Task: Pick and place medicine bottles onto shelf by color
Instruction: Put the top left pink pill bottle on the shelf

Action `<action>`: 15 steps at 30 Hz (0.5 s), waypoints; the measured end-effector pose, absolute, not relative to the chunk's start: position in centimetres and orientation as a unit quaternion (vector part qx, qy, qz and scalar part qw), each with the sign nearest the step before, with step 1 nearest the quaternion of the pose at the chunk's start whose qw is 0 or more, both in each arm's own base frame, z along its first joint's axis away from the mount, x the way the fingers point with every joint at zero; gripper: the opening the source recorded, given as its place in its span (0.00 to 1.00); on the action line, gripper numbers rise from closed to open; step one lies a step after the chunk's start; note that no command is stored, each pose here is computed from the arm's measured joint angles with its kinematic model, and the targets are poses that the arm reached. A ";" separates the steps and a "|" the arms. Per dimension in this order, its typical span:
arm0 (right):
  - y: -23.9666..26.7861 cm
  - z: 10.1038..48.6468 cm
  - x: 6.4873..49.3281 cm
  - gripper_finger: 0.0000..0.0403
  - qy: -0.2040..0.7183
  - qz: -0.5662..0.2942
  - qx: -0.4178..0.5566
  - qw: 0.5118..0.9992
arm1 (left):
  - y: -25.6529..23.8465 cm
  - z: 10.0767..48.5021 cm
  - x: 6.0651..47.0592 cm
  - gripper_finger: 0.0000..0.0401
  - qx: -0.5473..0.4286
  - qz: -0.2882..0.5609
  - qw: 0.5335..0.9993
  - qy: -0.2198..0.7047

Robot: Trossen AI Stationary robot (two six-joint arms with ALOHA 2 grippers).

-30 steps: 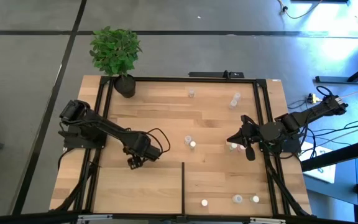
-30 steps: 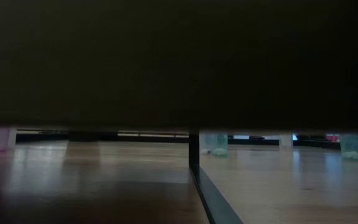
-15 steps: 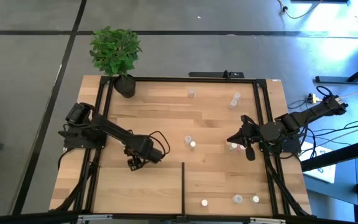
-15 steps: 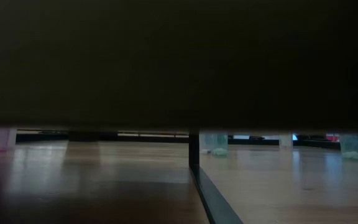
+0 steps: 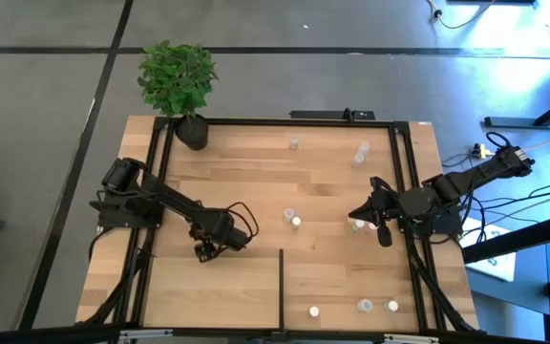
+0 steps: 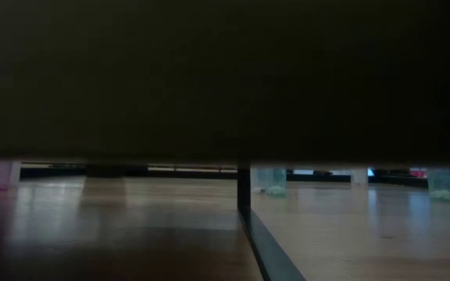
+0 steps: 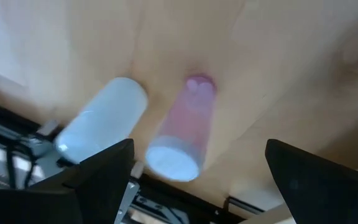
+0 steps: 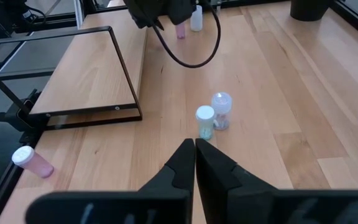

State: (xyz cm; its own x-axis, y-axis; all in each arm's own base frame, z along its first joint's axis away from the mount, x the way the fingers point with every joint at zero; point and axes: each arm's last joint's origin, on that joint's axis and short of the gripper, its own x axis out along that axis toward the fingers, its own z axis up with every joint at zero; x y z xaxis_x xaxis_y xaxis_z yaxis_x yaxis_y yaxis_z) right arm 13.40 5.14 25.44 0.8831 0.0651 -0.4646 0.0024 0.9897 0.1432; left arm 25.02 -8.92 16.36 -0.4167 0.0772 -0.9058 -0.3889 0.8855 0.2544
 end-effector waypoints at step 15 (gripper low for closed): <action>5.1 25.4 13.4 0.04 0.241 0.016 0.070 0.968 | -9.1 16.1 25.2 0.89 -0.091 0.217 0.552 0.800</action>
